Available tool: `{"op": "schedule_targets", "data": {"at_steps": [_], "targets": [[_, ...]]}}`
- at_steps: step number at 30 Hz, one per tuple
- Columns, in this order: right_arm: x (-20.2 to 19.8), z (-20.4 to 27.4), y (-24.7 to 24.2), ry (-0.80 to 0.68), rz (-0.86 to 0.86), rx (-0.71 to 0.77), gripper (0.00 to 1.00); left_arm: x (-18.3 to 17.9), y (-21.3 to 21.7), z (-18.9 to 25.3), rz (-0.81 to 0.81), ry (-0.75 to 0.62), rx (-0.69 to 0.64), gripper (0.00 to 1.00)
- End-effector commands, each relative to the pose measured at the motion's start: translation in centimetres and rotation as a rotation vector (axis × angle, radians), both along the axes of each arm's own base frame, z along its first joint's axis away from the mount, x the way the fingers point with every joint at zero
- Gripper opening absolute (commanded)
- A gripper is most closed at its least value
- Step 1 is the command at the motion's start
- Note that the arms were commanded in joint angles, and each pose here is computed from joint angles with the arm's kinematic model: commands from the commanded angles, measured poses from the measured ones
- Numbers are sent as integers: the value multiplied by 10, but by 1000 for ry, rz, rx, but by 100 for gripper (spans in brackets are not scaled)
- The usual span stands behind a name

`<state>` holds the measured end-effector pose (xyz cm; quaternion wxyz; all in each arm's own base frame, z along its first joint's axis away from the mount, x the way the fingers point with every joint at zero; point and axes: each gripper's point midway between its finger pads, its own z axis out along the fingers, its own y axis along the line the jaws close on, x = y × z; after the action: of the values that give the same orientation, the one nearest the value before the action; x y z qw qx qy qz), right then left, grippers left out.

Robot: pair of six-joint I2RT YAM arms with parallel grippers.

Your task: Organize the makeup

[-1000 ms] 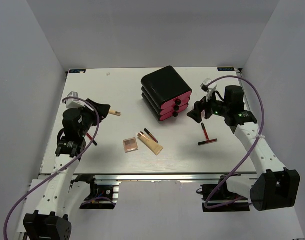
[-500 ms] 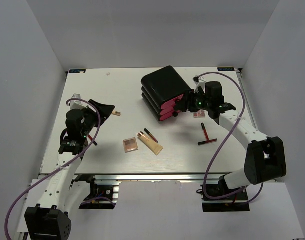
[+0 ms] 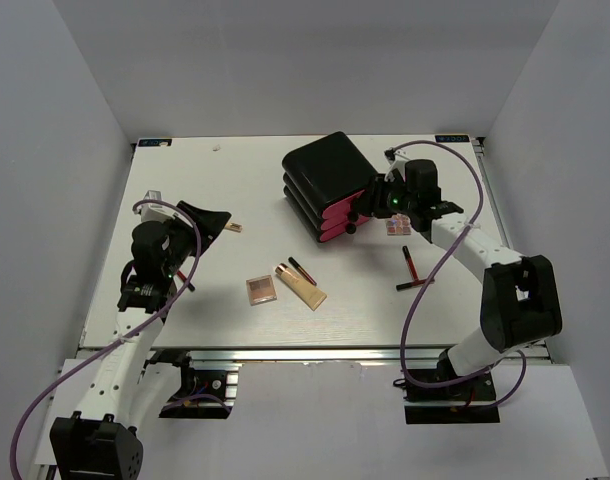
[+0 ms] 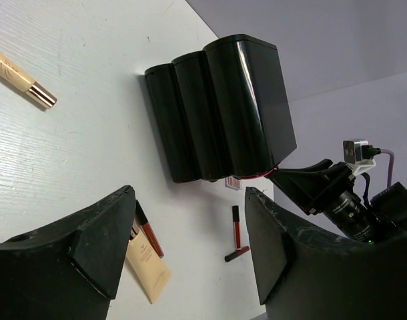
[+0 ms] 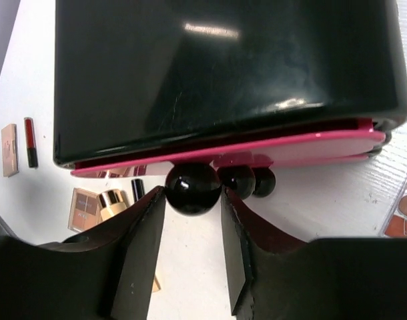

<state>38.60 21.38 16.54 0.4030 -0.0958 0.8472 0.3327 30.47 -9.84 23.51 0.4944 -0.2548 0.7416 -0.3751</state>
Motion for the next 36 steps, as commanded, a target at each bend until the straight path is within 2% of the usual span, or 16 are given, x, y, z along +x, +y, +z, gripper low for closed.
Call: {"op": "schedule_targets", "data": {"at_steps": [1,4,8,10,13,19,20,27,31,36], "targets": [[20,28,5,-114,3,20,44,-1,-2,2,-11,-13,-9,76],[22,25,5,-124,8,15,35,-1,-3,1,-11,-11,-18,75],[17,20,5,-116,17,12,13,-1,-3,-1,-8,-6,-32,75],[7,16,2,-110,23,6,12,-1,-3,-2,-6,-5,-36,75],[-15,9,-6,-90,22,-9,5,0,-2,-6,6,9,-48,75],[-61,7,-22,-89,32,-27,6,4,-3,-23,13,74,-70,74],[-69,-1,-25,-79,36,-42,10,5,-4,-25,15,91,-81,73],[-87,-9,-33,-82,32,-57,16,14,-33,-54,-18,244,-65,69],[-90,-12,-39,-68,22,-75,14,18,-67,-57,-74,280,-50,65],[-96,-18,-50,-39,-13,-112,9,11,-99,-81,-118,384,-5,60]]}}
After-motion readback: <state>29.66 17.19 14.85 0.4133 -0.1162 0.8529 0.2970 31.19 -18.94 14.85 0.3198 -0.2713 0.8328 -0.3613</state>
